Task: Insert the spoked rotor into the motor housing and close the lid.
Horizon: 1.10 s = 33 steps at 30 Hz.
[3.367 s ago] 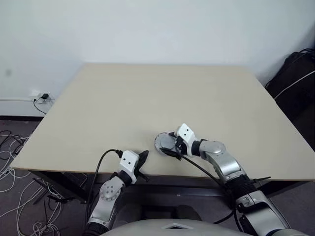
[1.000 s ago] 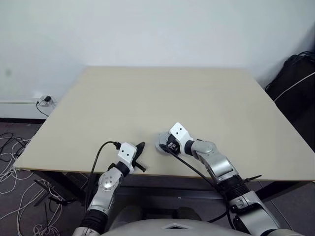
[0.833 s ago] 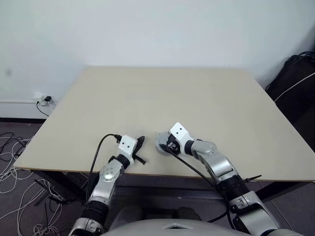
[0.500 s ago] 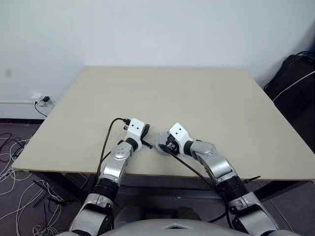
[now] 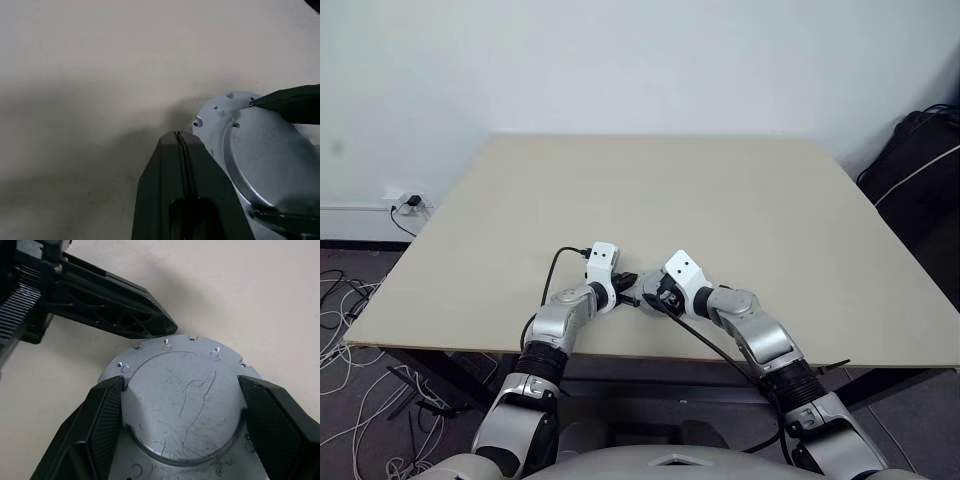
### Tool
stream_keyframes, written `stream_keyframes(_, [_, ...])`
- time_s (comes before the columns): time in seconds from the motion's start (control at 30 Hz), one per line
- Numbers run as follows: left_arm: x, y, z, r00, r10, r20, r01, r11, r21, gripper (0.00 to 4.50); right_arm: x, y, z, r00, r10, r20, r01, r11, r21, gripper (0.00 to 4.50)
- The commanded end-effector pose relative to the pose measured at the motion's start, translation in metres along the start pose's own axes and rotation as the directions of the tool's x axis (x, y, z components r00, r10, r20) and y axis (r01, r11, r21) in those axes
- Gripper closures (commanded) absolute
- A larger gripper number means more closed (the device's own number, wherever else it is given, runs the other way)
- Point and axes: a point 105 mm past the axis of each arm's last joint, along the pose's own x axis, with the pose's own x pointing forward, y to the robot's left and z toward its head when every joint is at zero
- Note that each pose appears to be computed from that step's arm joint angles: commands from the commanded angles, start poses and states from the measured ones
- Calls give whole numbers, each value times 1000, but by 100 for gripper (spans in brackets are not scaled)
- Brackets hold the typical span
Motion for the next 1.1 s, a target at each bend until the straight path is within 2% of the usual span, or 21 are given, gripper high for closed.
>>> stream_keyframes(0.03, [3,-16,18,997,-60,51,59,998,33,450,0,-2,-14,998,-16,-60,16,1000,8,123])
stream_keyframes(0.13, [2,-8,29,993,4,118,-13,997,76,450,0,-2,-12,998,-13,-57,14,1000,6,123])
stream_keyframes(0.23, [3,-10,29,993,-14,116,8,998,56,450,1,-1,-12,998,-11,-56,11,1000,4,123])
stream_keyframes(0.4, [4,-16,17,998,-58,21,58,998,9,450,2,-1,-11,998,-9,-55,9,1000,1,123])
stream_keyframes(0.73, [4,-25,-2,988,-110,-112,112,994,15,450,1,-1,-11,998,-11,-55,12,1000,7,123])
stream_keyframes(0.93, [2,-32,-5,982,-137,-129,139,990,14,450,-4,-6,-22,993,-53,-107,55,998,20,123])
stream_keyframes(1.0, [2,-34,-4,982,-143,-127,145,989,13,450,-8,-8,-26,992,-64,-112,69,997,38,48])
stream_keyframes(1.07, [2,-36,-5,981,-148,-128,151,988,14,450,-11,-8,-30,990,-71,-118,77,996,50,3])
stream_keyframes(1.1, [2,-37,-5,980,-150,-130,154,988,16,450,-13,-9,-32,989,-79,-123,86,995,53,3])
